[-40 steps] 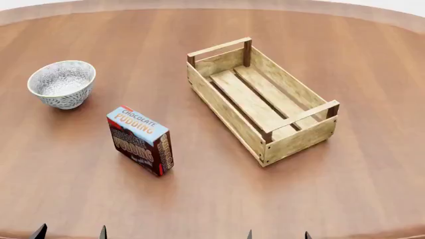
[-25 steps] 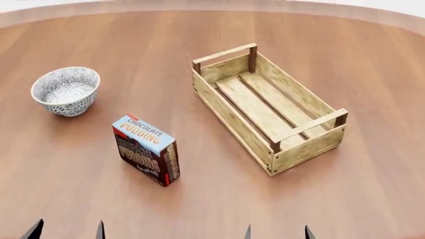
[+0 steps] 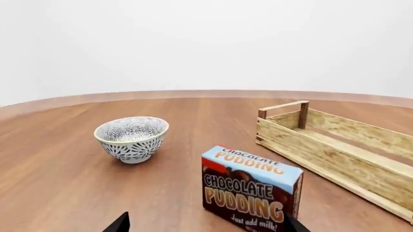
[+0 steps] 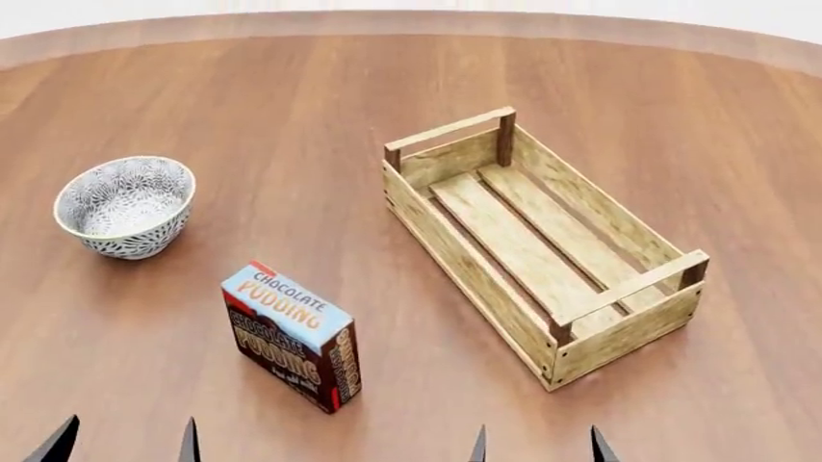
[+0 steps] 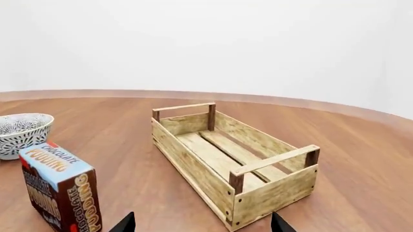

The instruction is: Pick up the chocolate pudding and put it in the tray.

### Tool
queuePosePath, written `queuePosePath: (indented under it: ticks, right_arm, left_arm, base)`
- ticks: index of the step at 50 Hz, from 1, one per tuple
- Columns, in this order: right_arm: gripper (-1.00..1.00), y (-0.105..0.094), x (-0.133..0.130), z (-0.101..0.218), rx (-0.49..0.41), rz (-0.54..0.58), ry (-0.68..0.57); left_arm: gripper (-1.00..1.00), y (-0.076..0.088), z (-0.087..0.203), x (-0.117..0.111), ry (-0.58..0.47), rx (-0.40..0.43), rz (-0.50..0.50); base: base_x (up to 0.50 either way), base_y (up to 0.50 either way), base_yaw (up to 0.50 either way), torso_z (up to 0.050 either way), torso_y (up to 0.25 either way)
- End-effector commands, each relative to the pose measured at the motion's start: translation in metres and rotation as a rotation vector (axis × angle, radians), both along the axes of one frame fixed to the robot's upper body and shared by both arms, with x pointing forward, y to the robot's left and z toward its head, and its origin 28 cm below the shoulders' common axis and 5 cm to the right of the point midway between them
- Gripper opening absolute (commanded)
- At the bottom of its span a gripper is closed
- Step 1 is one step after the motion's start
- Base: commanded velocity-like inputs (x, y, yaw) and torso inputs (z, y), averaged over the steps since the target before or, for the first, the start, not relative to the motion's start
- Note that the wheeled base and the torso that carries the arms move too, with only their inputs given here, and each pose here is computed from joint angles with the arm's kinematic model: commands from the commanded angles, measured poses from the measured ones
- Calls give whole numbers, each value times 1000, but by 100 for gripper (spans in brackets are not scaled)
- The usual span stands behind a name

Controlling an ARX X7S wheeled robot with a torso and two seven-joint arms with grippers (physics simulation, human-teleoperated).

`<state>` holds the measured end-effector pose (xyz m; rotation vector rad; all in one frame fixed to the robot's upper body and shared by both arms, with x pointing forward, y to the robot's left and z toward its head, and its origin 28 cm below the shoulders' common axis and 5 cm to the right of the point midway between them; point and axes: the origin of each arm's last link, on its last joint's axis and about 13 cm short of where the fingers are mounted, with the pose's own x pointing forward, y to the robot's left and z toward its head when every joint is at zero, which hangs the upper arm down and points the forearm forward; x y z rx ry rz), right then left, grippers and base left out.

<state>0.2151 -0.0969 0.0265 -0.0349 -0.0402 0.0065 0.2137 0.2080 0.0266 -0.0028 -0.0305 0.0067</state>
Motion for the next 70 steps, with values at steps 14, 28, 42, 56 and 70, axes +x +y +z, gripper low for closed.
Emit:
queuePosePath:
  ticks: [14,28,42,56,70]
  right_arm:
    - [100,1,0,1,8,10,-4]
    - [100,1,0,3,9,13,-8]
    - [100,2,3,4,5,11,-11]
    - [100,10,0,18,6,228,11]
    - [100,3,-17,0,-60,369,-8]
  left_arm:
    - [100,0,0,-1,-1,-11,0]
    - [100,0,0,-2,-3,-9,0]
    - [100,1,2,0,-6,-7,1]
    - [100,2,1,-1,-6,-11,3]
    - [100,1,3,-2,-8,-15,1]
  base:
    - [271,2,0,0,0]
    - [279,0,0,0,0]
    - [282,0,0,0,0]
    - [86,0,0,0,0]
    - [0,0,0,0,0]
